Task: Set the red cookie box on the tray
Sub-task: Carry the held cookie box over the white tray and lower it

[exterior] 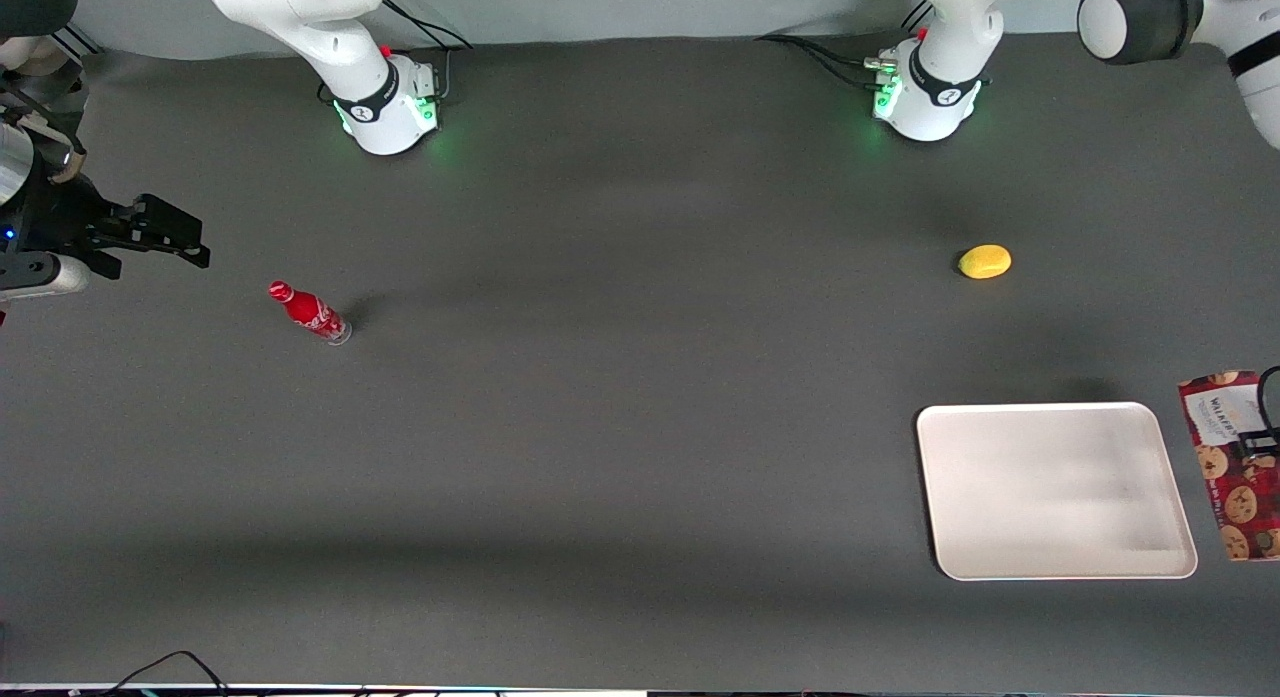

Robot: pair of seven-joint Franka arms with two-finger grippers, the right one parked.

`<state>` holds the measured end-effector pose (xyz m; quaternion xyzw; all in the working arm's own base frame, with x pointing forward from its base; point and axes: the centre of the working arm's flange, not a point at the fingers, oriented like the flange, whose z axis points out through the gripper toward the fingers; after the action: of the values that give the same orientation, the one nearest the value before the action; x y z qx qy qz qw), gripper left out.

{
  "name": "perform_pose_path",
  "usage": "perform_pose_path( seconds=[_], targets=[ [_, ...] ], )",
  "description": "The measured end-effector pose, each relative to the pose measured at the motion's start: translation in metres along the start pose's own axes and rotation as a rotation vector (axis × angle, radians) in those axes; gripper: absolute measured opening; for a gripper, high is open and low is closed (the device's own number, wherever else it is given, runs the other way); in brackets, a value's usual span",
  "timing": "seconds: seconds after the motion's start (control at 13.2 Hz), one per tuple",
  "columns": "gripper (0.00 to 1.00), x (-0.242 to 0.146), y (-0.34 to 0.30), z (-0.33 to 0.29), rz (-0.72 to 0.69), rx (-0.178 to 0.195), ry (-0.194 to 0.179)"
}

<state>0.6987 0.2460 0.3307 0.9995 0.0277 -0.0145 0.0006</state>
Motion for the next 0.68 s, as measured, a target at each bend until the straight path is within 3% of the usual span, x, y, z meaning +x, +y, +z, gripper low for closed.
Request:
perform_pose_path(
  seconds=[0.15,0.3,0.68],
  targets=[
    [0.07,0.004,0.009,0.017,0.009,-0.014,-0.008],
    [0.07,0.010,0.012,0.030,0.010,-0.007,0.016],
    [0.07,0.013,0.011,0.082,0.007,0.015,0.031]
  ],
)
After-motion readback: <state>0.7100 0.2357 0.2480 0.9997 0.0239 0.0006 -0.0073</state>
